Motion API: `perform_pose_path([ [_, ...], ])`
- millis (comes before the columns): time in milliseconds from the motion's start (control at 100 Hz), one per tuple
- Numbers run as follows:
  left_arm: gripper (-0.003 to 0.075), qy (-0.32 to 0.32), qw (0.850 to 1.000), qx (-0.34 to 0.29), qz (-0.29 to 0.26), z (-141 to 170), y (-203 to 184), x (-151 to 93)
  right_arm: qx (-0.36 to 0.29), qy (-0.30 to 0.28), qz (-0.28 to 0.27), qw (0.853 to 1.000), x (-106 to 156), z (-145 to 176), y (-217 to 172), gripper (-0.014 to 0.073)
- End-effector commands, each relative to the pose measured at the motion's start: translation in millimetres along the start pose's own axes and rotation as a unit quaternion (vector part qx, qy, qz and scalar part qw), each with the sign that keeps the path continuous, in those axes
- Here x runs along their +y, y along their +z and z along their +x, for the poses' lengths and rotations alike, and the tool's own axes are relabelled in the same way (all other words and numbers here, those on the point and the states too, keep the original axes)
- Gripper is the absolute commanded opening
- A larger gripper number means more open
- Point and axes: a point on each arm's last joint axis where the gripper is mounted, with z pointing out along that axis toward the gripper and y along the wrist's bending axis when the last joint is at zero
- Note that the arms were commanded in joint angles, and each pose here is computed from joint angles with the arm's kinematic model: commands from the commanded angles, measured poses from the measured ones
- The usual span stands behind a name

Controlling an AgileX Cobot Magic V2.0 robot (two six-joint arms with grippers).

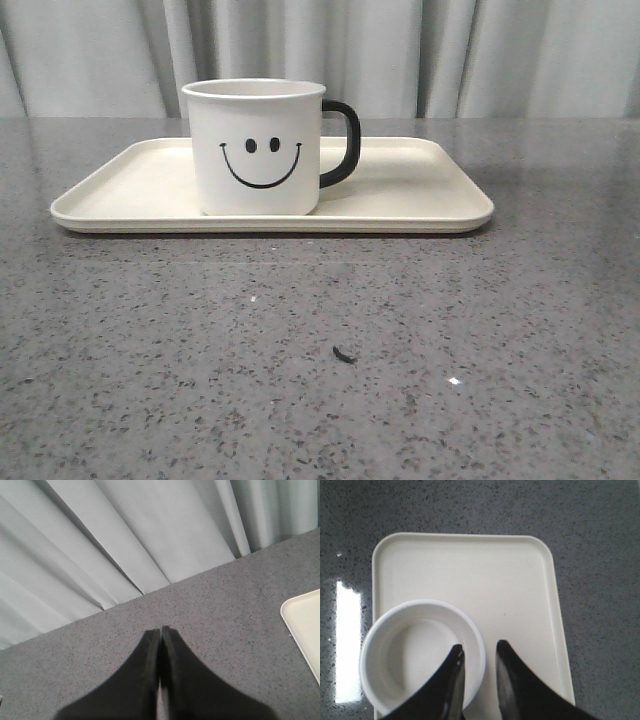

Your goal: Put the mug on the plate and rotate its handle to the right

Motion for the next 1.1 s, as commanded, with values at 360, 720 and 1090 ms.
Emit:
perform_pose_path([
  [360, -0.0019, -0.003, 1.000, -0.025, -0.013, -5, -5, 5, -0.206, 0.151, 0.297, 0.920, -4, -1, -213, 0.0174],
  [720, -0.0019, -0.003, 0.999, -0.034, -0.017, -6, -5, 6, -0.232, 0.246, 0.483, 0.808, 33, 47, -336, 0.0172],
  [1090, -0.0019, -0.015, 0.999, -0.040, -0.016, -7, -5, 6, -0.252, 0.337, 0.582, 0.696, 81, 97, -348, 0.0092],
])
